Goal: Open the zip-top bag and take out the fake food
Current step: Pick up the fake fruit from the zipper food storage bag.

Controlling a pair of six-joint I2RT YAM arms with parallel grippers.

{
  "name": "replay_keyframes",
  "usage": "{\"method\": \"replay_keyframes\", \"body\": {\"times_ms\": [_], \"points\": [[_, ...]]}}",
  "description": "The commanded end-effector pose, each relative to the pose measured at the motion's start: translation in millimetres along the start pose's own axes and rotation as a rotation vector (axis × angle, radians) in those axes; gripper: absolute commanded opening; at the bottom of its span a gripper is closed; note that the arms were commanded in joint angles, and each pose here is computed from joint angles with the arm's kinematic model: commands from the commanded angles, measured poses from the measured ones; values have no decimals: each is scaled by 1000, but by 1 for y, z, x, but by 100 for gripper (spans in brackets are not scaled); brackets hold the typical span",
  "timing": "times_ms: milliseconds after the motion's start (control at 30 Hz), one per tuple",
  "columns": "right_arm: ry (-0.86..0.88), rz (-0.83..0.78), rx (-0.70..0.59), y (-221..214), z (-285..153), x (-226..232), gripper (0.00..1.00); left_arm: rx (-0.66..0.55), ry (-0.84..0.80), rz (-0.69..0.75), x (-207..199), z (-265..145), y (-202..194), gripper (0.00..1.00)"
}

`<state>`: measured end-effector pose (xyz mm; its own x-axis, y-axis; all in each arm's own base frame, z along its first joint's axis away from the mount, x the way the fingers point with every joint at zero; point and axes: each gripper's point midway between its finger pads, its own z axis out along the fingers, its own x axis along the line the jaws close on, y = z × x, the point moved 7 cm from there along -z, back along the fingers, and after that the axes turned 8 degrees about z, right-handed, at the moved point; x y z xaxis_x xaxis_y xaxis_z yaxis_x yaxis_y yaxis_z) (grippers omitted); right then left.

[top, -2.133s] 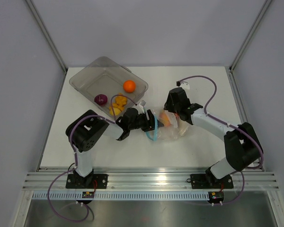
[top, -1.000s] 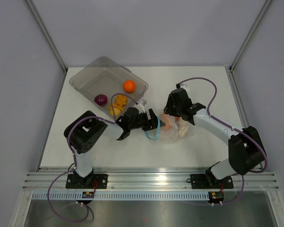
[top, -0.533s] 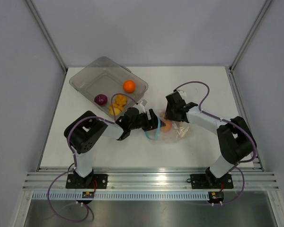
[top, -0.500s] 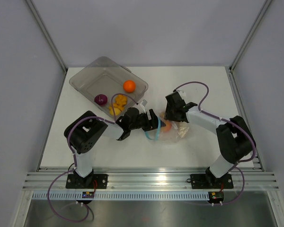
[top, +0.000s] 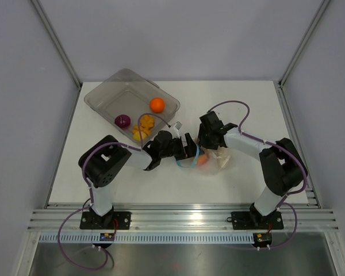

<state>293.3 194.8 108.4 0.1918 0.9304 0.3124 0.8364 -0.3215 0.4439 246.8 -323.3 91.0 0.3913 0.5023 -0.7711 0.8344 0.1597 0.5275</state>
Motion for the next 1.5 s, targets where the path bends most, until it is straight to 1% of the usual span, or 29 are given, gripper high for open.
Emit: {"method": "replay_keyframes", "body": {"times_ms": [0,167,267,500,600,633,700,733,867,1067,1167,1200,1267,1467], "points": [[28,3,-40,10,-11,11,53,-31,15,28,-4,7,3,99],[28,21,-79,16,-16,8,53,-1,29,24,-5,10,-1,99],[25,26,-70,16,-13,6,52,48,76,15,-1,16,-7,99],[38,22,-52,14,-12,8,49,100,139,20,4,25,-8,98],[40,23,-47,13,-11,7,48,116,165,31,7,28,-7,93],[45,22,-49,14,-12,8,48,117,166,37,7,30,-6,89],[43,22,-55,15,-12,8,47,129,177,35,8,30,-7,84],[40,21,-56,14,-12,7,47,130,177,37,7,31,-7,79],[28,20,-59,16,-10,5,47,128,161,45,3,28,-4,74],[2,41,-47,19,-1,-4,46,130,165,85,-11,19,7,74],[5,79,-19,24,6,-13,45,160,214,126,-14,12,12,74],[11,87,-18,26,6,-14,45,143,209,131,-18,11,17,74],[8,96,-18,27,8,-17,45,161,241,153,-18,5,20,74],[-20,124,-36,33,10,-26,47,154,268,180,-21,-7,33,74]]}}
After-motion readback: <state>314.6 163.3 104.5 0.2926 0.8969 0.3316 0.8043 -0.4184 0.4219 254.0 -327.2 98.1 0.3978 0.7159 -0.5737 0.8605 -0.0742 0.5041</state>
